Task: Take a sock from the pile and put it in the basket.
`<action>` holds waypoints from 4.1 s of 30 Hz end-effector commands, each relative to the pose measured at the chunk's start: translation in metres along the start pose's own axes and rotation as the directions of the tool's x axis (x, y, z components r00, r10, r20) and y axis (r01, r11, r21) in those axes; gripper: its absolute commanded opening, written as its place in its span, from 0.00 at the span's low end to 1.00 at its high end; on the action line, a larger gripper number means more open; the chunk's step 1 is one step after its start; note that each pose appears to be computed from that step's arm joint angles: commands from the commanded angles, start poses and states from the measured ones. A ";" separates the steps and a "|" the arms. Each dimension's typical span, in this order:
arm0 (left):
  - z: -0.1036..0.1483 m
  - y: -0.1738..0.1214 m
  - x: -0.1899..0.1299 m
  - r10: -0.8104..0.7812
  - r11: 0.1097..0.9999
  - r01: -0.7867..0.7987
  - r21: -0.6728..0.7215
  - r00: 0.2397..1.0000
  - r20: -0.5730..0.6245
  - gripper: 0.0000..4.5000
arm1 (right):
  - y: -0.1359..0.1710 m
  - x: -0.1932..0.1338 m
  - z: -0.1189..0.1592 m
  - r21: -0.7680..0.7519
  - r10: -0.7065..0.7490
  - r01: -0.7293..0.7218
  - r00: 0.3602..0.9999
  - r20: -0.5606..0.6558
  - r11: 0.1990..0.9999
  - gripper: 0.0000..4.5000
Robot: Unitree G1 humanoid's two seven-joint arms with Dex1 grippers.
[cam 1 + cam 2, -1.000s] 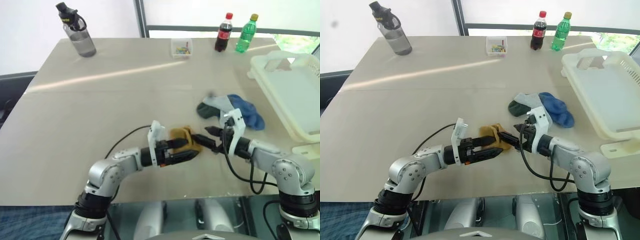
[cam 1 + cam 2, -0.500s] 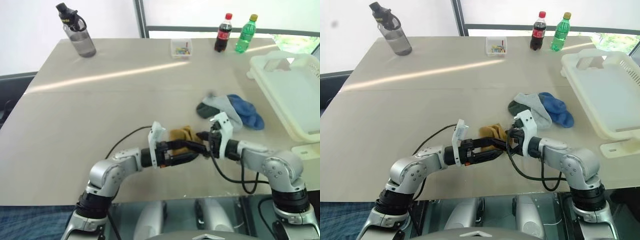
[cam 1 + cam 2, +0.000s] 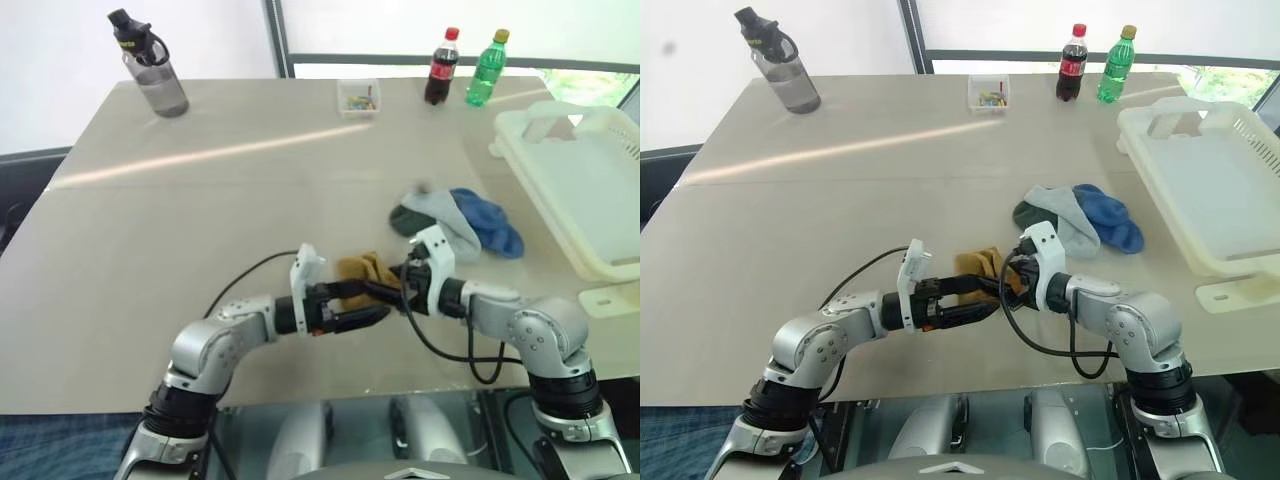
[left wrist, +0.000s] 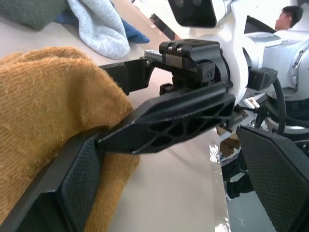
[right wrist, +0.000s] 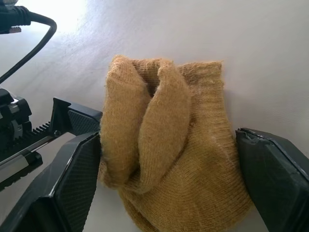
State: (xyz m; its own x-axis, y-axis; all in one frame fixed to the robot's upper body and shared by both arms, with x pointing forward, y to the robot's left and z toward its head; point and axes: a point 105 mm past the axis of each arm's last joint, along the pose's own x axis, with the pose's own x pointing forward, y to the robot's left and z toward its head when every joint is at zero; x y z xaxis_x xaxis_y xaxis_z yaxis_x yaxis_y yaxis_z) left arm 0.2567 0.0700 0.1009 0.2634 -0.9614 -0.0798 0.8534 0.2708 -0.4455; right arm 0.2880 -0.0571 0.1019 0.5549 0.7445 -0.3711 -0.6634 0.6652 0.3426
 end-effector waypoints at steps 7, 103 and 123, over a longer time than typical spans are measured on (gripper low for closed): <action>0.015 -0.014 -0.014 -0.025 0.998 0.023 0.056 0.999 0.035 1.00 | -0.018 -0.001 -0.011 0.024 -0.100 0.101 0.994 -0.048 0.995 0.99; 0.153 -0.033 -0.063 0.002 0.795 -0.112 0.597 0.983 0.182 1.00 | -0.237 -0.264 0.087 0.450 -0.894 0.778 0.429 0.128 0.437 0.65; 0.147 -0.025 -0.064 0.039 0.789 -0.143 0.597 0.982 0.185 1.00 | -0.154 -0.222 0.155 -0.063 -0.465 0.615 0.655 0.596 0.786 0.91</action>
State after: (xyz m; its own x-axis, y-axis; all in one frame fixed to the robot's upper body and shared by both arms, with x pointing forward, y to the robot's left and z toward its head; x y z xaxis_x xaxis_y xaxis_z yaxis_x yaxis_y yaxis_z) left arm 0.2871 0.1304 0.2404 0.3664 -0.9290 0.0521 0.9183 0.3701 0.1408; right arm 0.3513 -0.3383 0.2502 0.9938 0.0937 0.0597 -0.0959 0.9947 0.0361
